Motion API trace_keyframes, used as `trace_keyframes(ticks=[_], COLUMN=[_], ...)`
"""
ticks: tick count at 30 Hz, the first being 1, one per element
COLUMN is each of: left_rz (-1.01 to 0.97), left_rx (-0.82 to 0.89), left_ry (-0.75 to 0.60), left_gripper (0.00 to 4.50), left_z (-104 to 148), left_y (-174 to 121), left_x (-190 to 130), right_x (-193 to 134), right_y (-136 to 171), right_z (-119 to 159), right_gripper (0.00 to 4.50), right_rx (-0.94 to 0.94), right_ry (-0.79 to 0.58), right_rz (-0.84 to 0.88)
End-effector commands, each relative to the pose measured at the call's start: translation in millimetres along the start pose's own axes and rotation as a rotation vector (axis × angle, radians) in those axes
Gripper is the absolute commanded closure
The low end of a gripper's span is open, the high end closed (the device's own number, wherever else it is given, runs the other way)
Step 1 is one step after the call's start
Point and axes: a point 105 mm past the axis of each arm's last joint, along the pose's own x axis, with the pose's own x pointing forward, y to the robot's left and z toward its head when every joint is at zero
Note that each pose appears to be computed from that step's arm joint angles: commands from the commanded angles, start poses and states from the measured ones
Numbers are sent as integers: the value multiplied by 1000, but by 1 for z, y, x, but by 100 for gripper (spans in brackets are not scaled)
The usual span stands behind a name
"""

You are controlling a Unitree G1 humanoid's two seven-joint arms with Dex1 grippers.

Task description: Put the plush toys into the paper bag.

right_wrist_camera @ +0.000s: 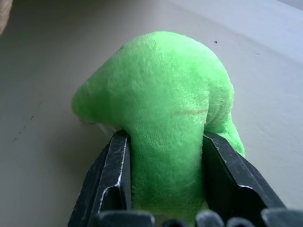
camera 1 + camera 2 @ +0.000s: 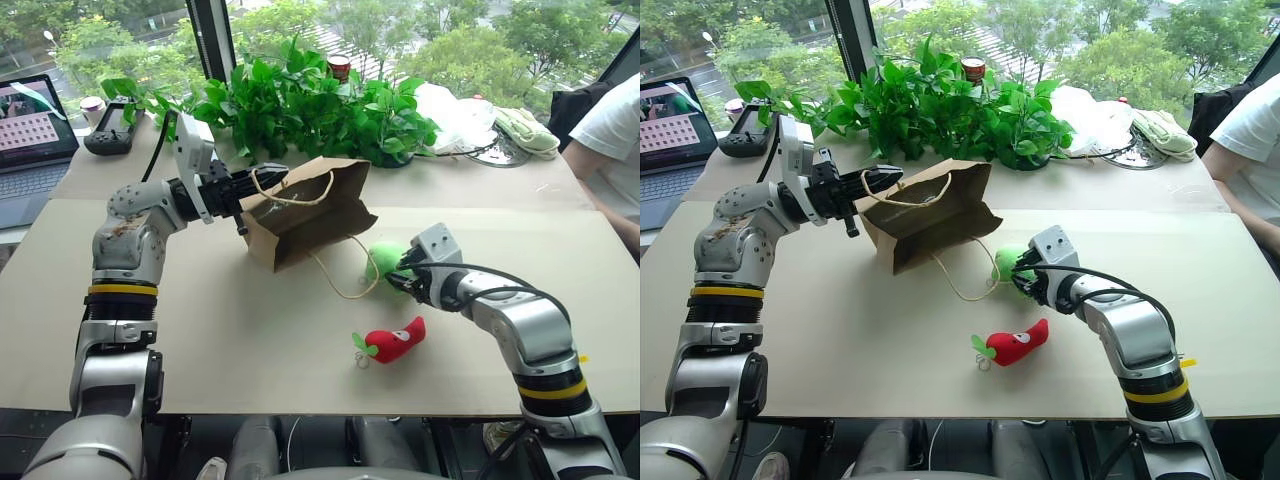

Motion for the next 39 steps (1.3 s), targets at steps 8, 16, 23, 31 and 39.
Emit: trace_keyframes(ticks=[8, 16, 23, 31, 39], left_rz=[0, -10, -12, -17, -23], left_rx=[52, 48, 39, 35, 30], left_ry=[-16, -14, -26, -31, -29], left_gripper=[450, 450, 450, 450, 450], left_z=[13, 12, 13, 14, 14], left_y=[3, 1, 2, 1, 1], left_x=[2, 2, 4, 6, 7], right_x=[-44, -64, -54, -27, -18], right_y=[-32, -19, 5, 22, 23], right_z=[51, 108, 139, 129, 117], right_gripper=[316, 316, 316, 316, 316], right_rx=[-52, -101, -61, -24, -29], right_ry=[-165, -314, -383, -333, -283], right_rz=[-94, -84, -36, -13, -28])
